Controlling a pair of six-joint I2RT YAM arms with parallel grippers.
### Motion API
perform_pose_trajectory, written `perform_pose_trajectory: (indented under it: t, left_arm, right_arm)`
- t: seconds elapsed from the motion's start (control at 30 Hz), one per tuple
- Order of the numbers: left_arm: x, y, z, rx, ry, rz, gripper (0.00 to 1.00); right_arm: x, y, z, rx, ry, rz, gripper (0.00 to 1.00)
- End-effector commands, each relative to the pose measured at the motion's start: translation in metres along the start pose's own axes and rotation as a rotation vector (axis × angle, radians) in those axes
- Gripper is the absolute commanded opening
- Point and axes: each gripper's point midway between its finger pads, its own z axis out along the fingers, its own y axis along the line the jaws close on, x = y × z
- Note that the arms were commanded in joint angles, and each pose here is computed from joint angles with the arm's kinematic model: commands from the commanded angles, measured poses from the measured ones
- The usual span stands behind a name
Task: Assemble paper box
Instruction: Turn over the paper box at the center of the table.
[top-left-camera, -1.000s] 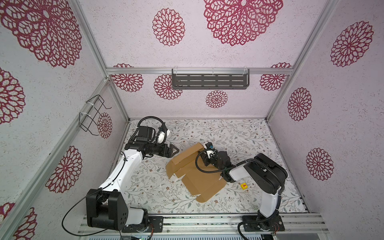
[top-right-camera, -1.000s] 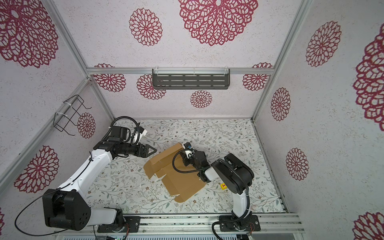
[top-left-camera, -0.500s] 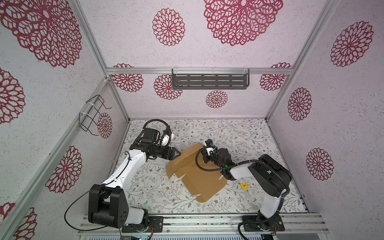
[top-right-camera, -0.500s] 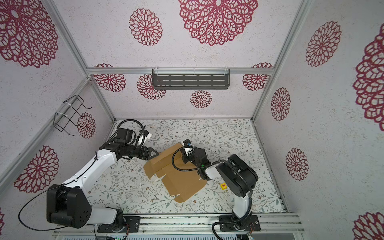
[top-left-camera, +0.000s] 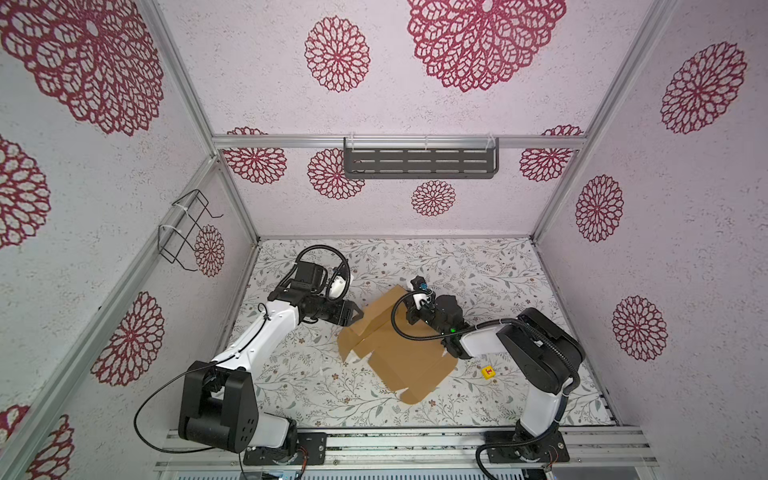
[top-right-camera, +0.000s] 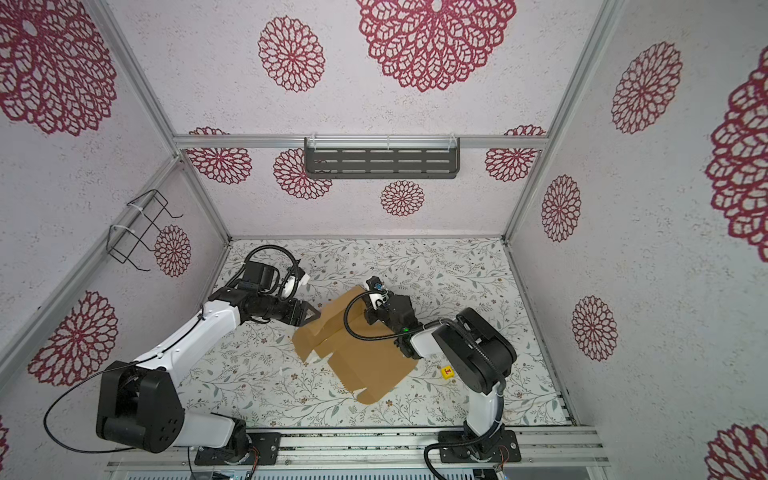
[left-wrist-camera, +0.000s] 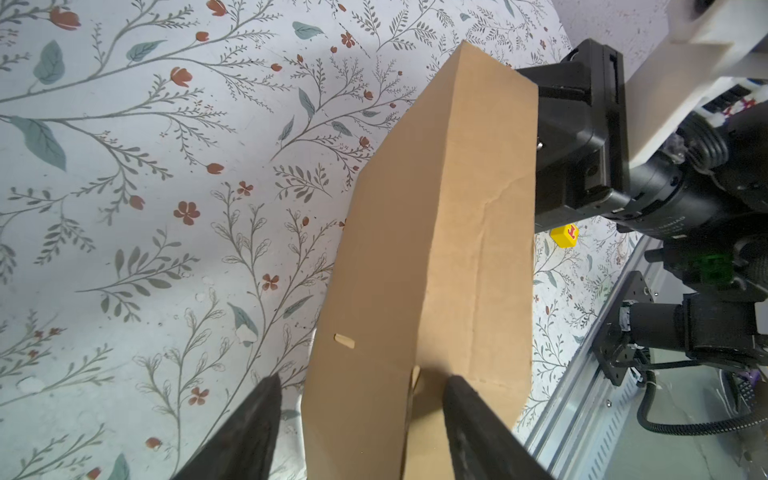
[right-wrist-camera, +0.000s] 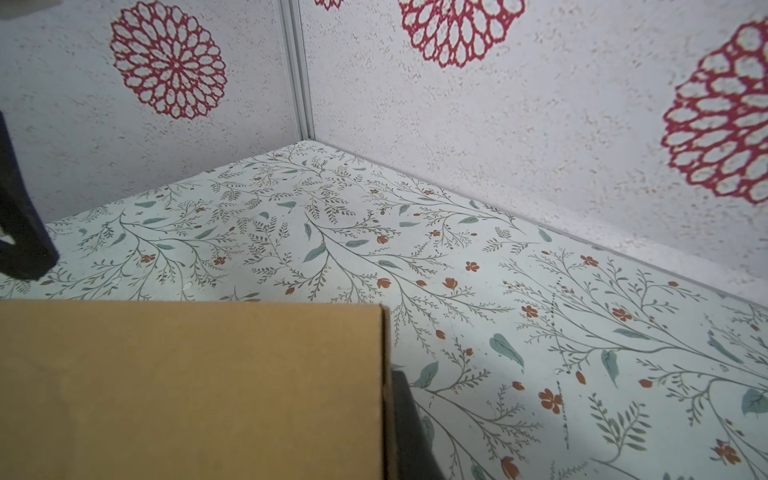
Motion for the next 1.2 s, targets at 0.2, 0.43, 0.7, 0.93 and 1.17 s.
perform_pose_trajectory:
  t: [0.2,0.43,0.7,0.93,1.17]
  left_arm:
    - [0.003,0.003,0.005,-0.022,0.015,0.033,0.64]
    - [-0.015,-0.012,-0.019,0.008,-0.038,0.067,0.7]
    - [-0.042,-0.019,-0.052,-0.014,-0.092,0.099,0.74]
    - [-0.057,-0.038,-0.037,-0.07,0.005,0.201,0.84]
    - [-0.049,-0.053,-0.004,-0.1,0.127,0.307,0.98]
  right_arm:
    - [-0.02,-0.002,-0.001,-0.001,-0.071,-0.002,0.0]
    - [-0.012,-0.003,-0.003,0.006,-0.043,0.003,0.42]
    - [0.007,-0.008,-0.038,0.055,0.028,0.022,0.6]
    - [0.035,-0.015,-0.075,0.121,0.167,0.097,0.64]
    - [0.051,-0.029,-0.11,0.263,0.309,0.336,0.66]
